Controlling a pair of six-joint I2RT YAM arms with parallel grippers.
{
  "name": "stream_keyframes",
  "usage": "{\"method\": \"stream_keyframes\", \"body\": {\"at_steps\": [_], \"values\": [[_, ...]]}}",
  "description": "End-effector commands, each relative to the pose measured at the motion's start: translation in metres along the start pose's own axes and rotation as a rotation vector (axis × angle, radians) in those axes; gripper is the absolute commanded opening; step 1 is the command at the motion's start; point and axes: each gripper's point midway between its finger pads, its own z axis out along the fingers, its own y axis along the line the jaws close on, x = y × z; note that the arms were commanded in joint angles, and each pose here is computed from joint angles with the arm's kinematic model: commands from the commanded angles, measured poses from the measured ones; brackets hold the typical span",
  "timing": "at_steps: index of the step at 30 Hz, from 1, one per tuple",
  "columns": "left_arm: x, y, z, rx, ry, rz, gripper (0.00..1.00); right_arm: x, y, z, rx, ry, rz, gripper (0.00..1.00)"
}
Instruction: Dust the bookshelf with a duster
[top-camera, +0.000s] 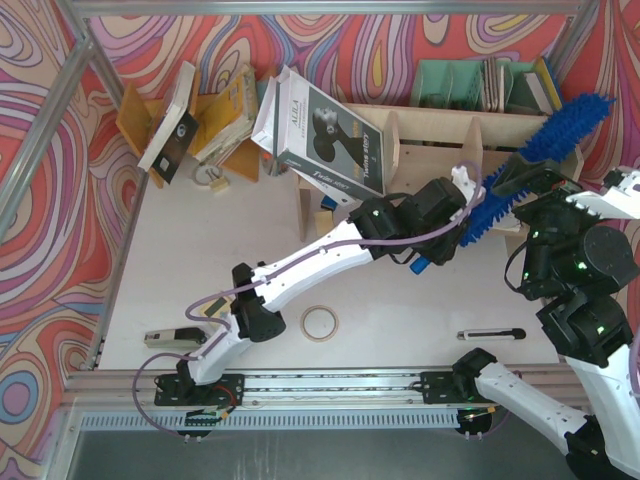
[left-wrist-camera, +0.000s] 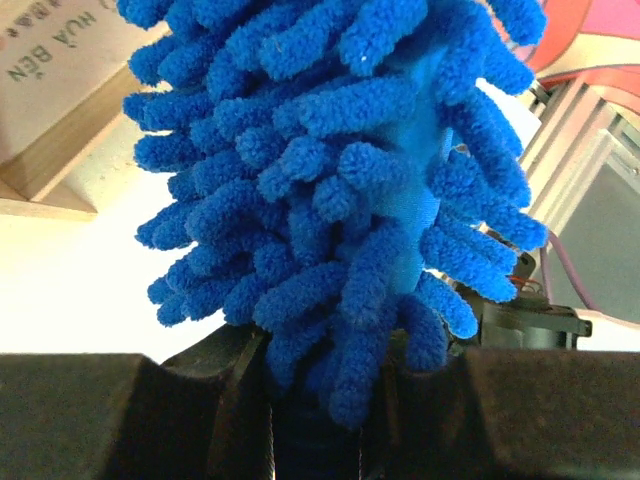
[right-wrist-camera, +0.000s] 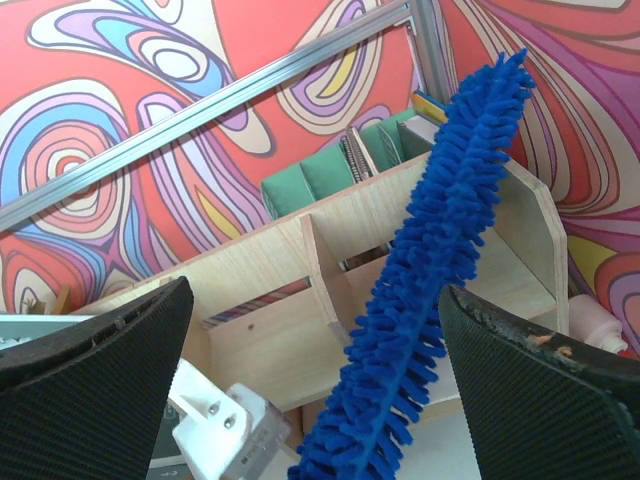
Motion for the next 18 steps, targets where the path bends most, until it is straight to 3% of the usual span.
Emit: {"method": "stream_keyframes", "body": {"at_steps": [1, 13, 18], "values": [[0.007, -0.033, -0.002, 0.071, 0.005, 0.054, 0.00, -0.002, -0.006, -0.001, 0.022, -0.011, 0.009, 0.99], [0.032, -0.055, -0.035, 0.077, 0.014, 0.111, 0.00, 0.001, -0.009, -0.002, 0.032, -0.010, 0.000, 0.99], [0.032, -0.049, -0.064, 0.060, -0.043, 0.130, 0.00, 0.004, -0.010, -0.003, 0.035, -0.006, 0.000, 0.99]]}}
